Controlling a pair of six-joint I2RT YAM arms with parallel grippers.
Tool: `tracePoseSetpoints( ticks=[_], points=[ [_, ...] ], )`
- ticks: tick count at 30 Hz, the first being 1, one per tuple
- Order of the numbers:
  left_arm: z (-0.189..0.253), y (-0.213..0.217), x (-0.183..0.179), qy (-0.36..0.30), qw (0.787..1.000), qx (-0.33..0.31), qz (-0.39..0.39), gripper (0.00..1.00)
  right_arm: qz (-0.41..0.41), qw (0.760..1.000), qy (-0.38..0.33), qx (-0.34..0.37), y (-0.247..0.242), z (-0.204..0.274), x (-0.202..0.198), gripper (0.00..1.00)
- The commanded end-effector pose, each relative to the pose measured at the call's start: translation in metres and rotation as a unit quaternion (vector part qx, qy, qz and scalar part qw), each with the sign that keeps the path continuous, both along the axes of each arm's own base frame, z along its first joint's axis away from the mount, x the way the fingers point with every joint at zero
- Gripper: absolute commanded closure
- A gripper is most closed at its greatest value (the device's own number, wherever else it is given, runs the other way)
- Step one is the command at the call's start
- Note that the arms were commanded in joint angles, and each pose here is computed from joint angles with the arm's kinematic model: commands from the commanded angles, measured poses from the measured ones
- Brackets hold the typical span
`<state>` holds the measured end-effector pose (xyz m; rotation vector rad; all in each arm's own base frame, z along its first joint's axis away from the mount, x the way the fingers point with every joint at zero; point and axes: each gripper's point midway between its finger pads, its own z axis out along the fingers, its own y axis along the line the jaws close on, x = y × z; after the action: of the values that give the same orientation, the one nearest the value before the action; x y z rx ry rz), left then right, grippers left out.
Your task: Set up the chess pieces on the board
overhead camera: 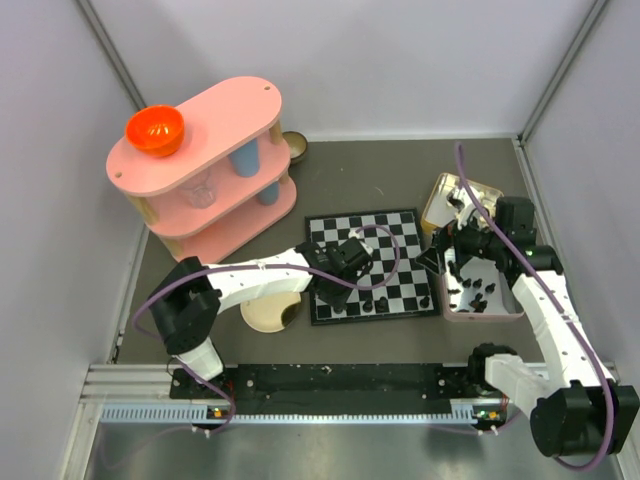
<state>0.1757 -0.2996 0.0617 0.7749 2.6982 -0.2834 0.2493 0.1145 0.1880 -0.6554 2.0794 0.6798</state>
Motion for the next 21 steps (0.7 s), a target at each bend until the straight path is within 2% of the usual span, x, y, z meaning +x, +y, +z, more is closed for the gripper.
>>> tracePoseSetpoints(
  ticks=[1,17,19,20,21],
  points=[
    [0.010,-0.008,0.005,-0.014,1.000,-0.012,0.001,0.87,-0.006,1.000,-0.025,0.005,-0.002,0.011,0.004,0.01],
    [0.029,-0.001,0.011,-0.047,0.999,-0.020,0.015,0.54,-0.008,1.000,-0.029,0.004,-0.003,0.013,0.004,0.01],
    [0.042,0.000,0.013,-0.061,0.997,-0.031,0.018,0.48,-0.008,1.000,-0.030,0.000,-0.004,0.013,0.003,0.01],
    [0.048,0.001,0.014,-0.067,0.997,-0.037,0.018,0.41,-0.007,0.999,-0.038,-0.008,-0.006,0.014,0.003,0.01],
    [0.055,0.001,0.016,-0.077,0.996,-0.044,0.021,0.37,-0.005,0.999,-0.043,-0.014,-0.007,0.015,0.002,0.01]
  ],
)
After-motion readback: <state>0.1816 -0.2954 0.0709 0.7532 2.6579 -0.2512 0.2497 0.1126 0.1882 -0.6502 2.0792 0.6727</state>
